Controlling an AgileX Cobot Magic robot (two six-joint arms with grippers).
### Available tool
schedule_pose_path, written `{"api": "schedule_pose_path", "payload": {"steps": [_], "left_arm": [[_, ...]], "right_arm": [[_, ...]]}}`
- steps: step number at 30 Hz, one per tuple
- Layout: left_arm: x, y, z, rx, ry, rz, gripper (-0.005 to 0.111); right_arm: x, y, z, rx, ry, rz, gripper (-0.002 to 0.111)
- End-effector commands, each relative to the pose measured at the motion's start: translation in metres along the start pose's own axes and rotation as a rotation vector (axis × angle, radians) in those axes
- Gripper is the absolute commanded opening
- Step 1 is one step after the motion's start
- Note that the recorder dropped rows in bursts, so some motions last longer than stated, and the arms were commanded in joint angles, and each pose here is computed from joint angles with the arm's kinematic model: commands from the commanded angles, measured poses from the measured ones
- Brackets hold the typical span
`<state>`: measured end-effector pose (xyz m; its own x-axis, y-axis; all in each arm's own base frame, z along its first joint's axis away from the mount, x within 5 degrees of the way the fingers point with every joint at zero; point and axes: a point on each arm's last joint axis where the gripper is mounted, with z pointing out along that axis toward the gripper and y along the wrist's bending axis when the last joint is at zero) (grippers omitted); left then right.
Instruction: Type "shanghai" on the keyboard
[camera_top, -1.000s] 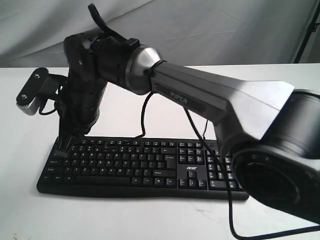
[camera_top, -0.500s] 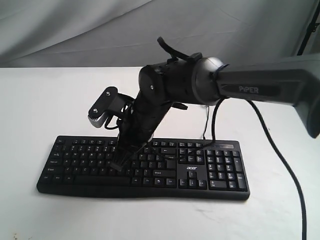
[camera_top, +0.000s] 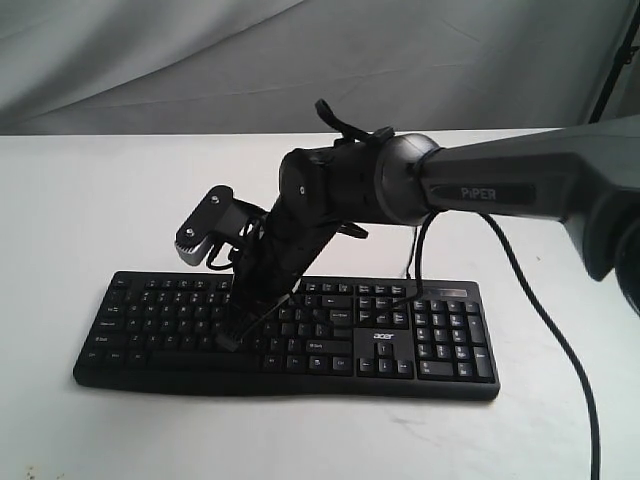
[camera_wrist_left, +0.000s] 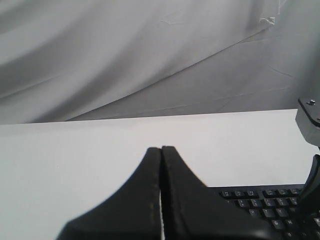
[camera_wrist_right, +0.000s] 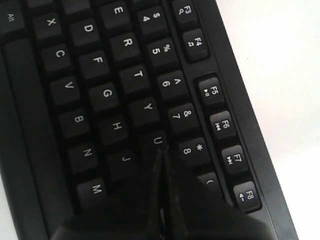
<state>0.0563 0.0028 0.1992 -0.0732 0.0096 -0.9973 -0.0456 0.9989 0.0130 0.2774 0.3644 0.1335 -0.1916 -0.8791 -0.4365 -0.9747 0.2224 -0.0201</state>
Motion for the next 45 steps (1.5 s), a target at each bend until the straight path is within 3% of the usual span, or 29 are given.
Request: {"api": "schedule_pose_path", "payload": {"steps": [1, 16, 25, 27, 31, 35, 38, 43, 45], "left_arm": [[0.000, 0.000, 0.000, 0.008, -0.006, -0.009, 0.000], [0.000, 0.000, 0.000, 0.008, -0.006, -0.009, 0.000], [0.000, 0.000, 0.000, 0.008, -0.006, -0.009, 0.000], [0.000, 0.000, 0.000, 0.008, -0.006, -0.009, 0.000], [0.000, 0.000, 0.000, 0.008, -0.006, -0.009, 0.000], [0.000, 0.000, 0.000, 0.008, -0.006, -0.009, 0.000], [0.000, 0.000, 0.000, 0.008, -0.006, -0.009, 0.000], [0.000, 0.000, 0.000, 0.008, -0.006, -0.009, 0.000], [0.000, 0.000, 0.000, 0.008, -0.006, -0.009, 0.000]], "right_arm": [[0.000, -0.002, -0.001, 0.007, -0.012, -0.005, 0.000], [0.007, -0.002, 0.010, -0.006, 0.023, -0.005, 0.000], [-0.010, -0.003, -0.050, 0.075, -0.023, -0.055, 0.000], [-0.012, -0.002, -0.072, 0.111, -0.056, -0.078, 0.000], [-0.014, -0.005, -0.152, 0.259, -0.288, -0.053, 0.000], [-0.002, -0.007, -0.225, 0.335, -0.475, 0.122, 0.000], [0.003, 0.008, -0.296, 0.425, -0.651, 0.107, 0.000], [0.012, 0.028, -0.349, 0.461, -0.817, 0.115, 0.000], [0.018, 0.040, -0.389, 0.535, -0.985, 0.115, 0.000]]}}
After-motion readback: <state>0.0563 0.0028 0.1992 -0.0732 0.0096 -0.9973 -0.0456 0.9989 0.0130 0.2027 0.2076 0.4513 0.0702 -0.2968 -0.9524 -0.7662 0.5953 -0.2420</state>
